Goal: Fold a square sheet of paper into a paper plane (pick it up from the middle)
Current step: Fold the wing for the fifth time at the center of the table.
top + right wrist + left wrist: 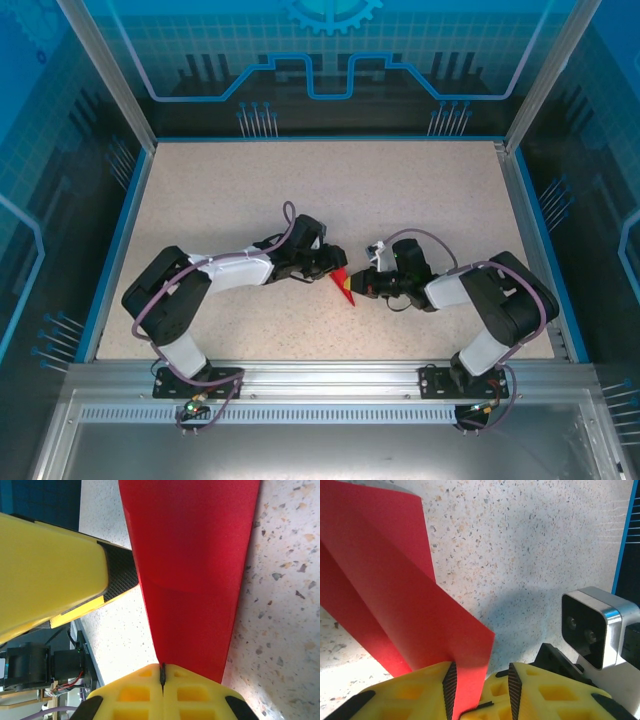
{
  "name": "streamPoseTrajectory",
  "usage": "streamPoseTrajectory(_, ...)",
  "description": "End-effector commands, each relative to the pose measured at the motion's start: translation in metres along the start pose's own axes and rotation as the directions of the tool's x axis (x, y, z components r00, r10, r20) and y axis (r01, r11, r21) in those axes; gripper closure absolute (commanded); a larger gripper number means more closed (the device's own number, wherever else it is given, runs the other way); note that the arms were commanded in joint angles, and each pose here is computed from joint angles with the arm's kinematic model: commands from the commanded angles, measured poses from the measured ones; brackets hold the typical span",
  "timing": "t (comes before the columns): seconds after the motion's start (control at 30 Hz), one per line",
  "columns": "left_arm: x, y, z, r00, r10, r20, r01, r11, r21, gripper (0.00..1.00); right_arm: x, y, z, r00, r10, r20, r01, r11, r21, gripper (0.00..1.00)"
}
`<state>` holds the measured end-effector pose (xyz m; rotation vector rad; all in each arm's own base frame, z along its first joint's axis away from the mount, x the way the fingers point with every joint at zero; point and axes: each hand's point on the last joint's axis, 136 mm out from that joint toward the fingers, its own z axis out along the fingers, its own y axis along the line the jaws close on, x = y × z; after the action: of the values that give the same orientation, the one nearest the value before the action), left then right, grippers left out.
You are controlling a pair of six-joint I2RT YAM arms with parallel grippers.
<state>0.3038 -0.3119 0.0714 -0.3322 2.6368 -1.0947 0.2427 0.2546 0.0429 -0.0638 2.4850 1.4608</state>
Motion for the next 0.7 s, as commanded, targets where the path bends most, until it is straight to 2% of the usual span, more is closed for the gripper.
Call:
streamPoseTrajectory(0.0,-0.002,-0.010,0.008,0.999,0.032,-0.007,-0.032,0.999,0.023,0.64,-0.003,0.004,-0.001,1.000,0.004,-0.014,-0.004,1.000,-0.017,0.99)
streamPoseTrajectory(0.27,-0.002,0.001,0.020,1.000,0.026,-0.018,-0.026,1.000,-0.015,0.64,-0.003,-0.001,-0.002,1.000,-0.005,-0.018,0.005,1.000,0.023,0.94)
streamPoseTrajectory(0.5,-0.004,0.001,0.023,0.999,0.032,-0.020,-0.032,0.999,-0.027,0.64,0.003,-0.004,-0.001,0.993,-0.107,-0.056,0.114,0.985,0.133,0.77)
streamPoseTrajectory(0.67,-0.005,0.001,0.025,0.999,0.031,-0.025,-0.032,0.999,-0.030,0.64,0.009,-0.007,-0.001,0.981,-0.173,-0.093,0.189,0.958,0.214,0.70)
